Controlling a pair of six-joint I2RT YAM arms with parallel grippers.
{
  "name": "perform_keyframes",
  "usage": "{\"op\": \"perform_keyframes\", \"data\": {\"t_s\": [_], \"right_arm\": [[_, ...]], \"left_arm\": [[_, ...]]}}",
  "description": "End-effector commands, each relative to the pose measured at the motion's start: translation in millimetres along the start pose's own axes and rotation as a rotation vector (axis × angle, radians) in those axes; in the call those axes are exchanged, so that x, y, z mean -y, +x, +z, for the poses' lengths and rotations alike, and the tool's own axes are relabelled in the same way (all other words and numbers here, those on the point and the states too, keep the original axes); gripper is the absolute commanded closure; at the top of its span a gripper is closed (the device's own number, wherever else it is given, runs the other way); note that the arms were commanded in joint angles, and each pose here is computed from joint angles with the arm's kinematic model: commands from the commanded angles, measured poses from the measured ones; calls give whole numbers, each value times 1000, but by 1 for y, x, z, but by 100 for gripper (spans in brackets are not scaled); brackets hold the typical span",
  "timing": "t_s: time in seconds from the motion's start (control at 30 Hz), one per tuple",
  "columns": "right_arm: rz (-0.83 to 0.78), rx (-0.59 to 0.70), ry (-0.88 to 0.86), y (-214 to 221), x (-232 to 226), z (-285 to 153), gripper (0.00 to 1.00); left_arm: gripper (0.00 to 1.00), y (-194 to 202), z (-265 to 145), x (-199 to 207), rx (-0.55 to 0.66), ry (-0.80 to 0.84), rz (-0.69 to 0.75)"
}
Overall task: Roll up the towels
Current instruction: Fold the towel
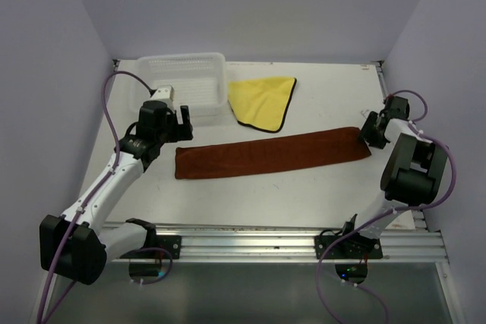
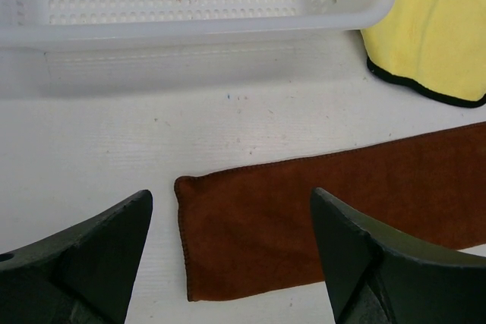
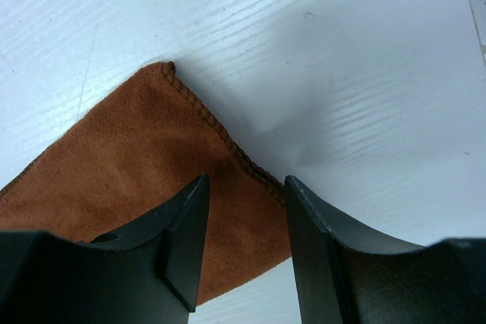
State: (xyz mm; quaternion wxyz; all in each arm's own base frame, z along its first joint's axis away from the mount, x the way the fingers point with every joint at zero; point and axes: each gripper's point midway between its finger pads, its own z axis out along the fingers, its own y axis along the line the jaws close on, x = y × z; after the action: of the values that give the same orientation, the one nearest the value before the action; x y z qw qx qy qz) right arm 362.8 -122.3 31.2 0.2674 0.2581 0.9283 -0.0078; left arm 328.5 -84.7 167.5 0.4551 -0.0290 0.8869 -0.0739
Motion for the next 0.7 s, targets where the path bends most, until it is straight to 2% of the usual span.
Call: {"op": "perform_keyframes", "data": {"t_s": [0.0,0.33,0.53,0.67], "right_arm": [[-57,44,-46,-17,-12,5,52],[-131,-61,-19,0,-22,20,53],[-287,-180,90,32,-25,30,54],[-275,-234,127,46,-20,34,64]], "left_arm": [[12,-16,-1,9,64,33,19],[11,-18,-3,5,70,16,21],[10,-17,-4,6,69,22,18],[9,-17,-4,7,69,27,19]]}}
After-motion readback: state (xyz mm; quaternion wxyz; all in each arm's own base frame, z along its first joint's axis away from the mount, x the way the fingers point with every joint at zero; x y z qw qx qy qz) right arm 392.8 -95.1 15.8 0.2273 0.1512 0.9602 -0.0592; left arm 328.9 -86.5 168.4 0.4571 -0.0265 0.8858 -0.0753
